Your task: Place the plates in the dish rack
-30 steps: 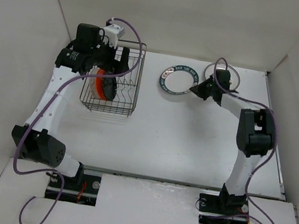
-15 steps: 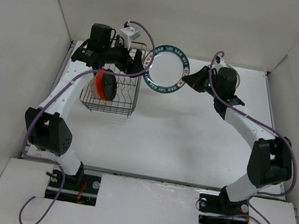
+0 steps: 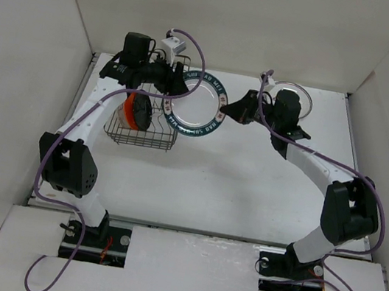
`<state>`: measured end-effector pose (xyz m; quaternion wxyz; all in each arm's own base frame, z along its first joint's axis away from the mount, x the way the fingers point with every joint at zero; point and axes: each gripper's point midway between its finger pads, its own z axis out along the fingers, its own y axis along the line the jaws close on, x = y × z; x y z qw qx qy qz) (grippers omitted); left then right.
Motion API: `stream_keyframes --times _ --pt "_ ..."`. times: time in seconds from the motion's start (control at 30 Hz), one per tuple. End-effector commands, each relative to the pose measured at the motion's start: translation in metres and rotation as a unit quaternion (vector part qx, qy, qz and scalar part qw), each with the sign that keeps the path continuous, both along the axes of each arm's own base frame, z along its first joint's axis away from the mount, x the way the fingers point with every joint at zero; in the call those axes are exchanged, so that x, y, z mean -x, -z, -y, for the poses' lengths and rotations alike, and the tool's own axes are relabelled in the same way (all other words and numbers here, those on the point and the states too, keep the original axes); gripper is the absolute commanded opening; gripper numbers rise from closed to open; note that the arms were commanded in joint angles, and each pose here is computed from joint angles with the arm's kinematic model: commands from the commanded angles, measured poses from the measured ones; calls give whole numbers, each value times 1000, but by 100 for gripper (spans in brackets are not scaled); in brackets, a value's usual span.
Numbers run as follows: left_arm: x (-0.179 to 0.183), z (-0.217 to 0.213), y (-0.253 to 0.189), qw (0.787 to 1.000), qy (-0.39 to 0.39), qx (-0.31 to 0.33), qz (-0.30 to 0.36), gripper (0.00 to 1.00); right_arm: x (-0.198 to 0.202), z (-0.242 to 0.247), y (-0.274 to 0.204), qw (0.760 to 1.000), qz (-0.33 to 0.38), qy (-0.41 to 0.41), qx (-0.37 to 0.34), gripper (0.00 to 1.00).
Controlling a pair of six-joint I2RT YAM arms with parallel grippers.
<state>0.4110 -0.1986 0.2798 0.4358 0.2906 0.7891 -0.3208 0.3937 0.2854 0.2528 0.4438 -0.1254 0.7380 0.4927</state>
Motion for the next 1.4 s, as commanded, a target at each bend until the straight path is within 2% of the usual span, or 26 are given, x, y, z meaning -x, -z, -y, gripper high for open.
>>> stream_keyframes --times 0.0,0.03,0.07,0.13,0.17,0.2,0.23,0.27,0.4,0.5,0.53,0.67,0.73,0.77,0.83,0.87,0.9,1.1,1.37 --pt "5 3 -24 999 14 10 43 40 12 -16 -60 992 108 -45 -37 0" --pt "5 3 -24 999 14 10 43 26 13 -21 -55 993 103 -51 -35 0" --pt "5 5 -23 999 19 12 39 2 13 -21 -55 993 103 -51 -35 0" --pt "9 7 -28 999 33 16 41 0 11 -22 -55 993 103 -51 -35 0" --pt "15 10 -28 998 46 23 34 0 9 -21 -56 993 98 -44 -38 3" --pt "13 7 -28 998 42 23 34 0 7 -21 -56 994 98 -39 -37 24" --pt "11 1 -28 999 33 26 29 0 4 -20 -56 994 98 -31 -37 74" --pt "13 1 -32 999 33 27 35 0 3 -18 -49 995 87 -22 -32 100" --pt "-6 -44 -56 996 -65 25 55 0 -6 -2 -39 997 69 31 -11 100" --pt "-19 -94 -82 981 -177 11 82 0 -12 8 -21 997 42 64 22 100" --pt "-22 -116 -90 968 -232 -9 96 0 -13 10 -16 996 40 70 31 100" --pt "-23 -169 -90 925 -362 -55 96 0 -17 21 -6 994 21 94 50 100" --pt "-21 -180 -87 915 -385 -73 97 0 -18 22 -4 993 18 99 53 100" --pt "-21 -193 -82 900 -416 -90 94 0 -16 23 -1 993 11 99 57 100" --pt "-20 -197 -74 886 -441 -114 89 0 -16 23 1 993 7 99 59 100" --pt "-19 -208 -75 869 -469 -129 92 0 -16 23 1 993 7 99 59 100" --pt "-16 -211 -73 863 -480 -133 86 0 -15 24 4 993 1 98 62 100" --pt "-13 -211 -57 860 -485 -149 55 0 -14 27 6 992 -7 107 69 100" --pt "-9 -184 -59 877 -461 -131 39 0 -13 28 11 992 -11 106 71 100"
